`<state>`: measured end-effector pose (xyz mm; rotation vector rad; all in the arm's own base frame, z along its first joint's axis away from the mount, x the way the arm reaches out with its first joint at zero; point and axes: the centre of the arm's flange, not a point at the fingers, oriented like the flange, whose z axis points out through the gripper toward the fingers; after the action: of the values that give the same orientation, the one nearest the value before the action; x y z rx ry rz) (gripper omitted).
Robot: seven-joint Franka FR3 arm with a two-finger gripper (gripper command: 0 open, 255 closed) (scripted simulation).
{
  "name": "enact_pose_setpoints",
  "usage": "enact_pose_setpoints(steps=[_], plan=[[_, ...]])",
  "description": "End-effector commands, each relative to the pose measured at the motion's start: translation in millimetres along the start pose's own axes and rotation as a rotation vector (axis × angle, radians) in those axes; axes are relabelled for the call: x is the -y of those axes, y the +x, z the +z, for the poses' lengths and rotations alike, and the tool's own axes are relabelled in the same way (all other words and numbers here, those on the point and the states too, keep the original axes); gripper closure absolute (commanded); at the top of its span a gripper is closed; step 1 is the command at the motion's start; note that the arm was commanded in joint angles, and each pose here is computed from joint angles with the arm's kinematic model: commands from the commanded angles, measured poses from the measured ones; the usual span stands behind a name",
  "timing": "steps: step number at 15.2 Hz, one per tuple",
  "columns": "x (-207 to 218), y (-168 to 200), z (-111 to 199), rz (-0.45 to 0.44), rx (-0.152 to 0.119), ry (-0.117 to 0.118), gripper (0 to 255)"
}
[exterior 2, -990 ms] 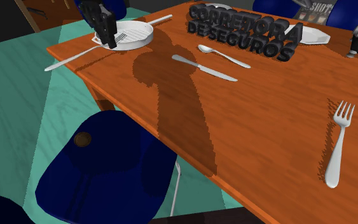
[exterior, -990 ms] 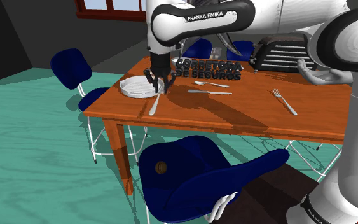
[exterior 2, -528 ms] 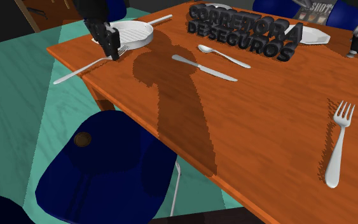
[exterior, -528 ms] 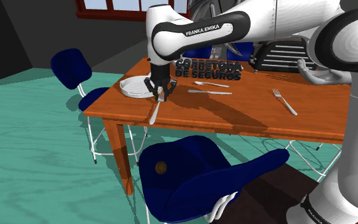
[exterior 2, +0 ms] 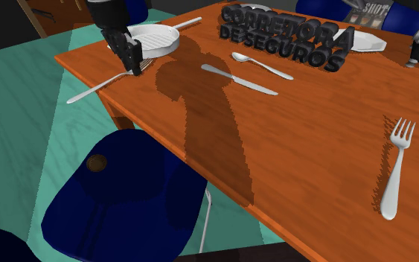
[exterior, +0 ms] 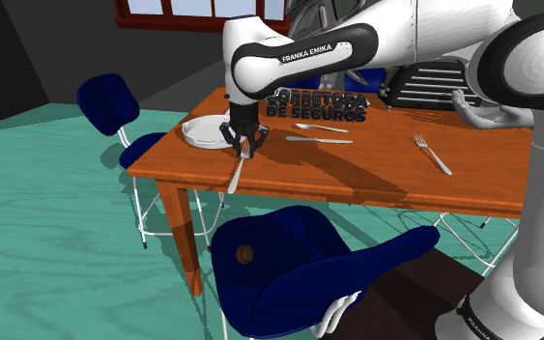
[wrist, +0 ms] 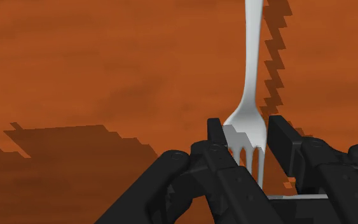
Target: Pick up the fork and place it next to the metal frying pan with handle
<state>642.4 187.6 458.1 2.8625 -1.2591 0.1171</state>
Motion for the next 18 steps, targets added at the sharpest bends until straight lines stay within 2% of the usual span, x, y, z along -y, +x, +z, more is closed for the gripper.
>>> enact_pose_setpoints(steps=[1, 2, 7, 11, 18], plan=[[0.0, 0.0, 0.0, 0.0, 0.0, 0.0, 255], [0.0, 0.0, 0.0, 0.0, 0.0, 0.0, 0], [0.0, 0.0, 0.0, 0.0, 0.0, 0.0, 0], [0.0, 0.0, -50.0, 0.0, 0.0, 0.0, 0], [0.0, 0.0, -50.0, 0.0, 0.0, 0.0, 0]])
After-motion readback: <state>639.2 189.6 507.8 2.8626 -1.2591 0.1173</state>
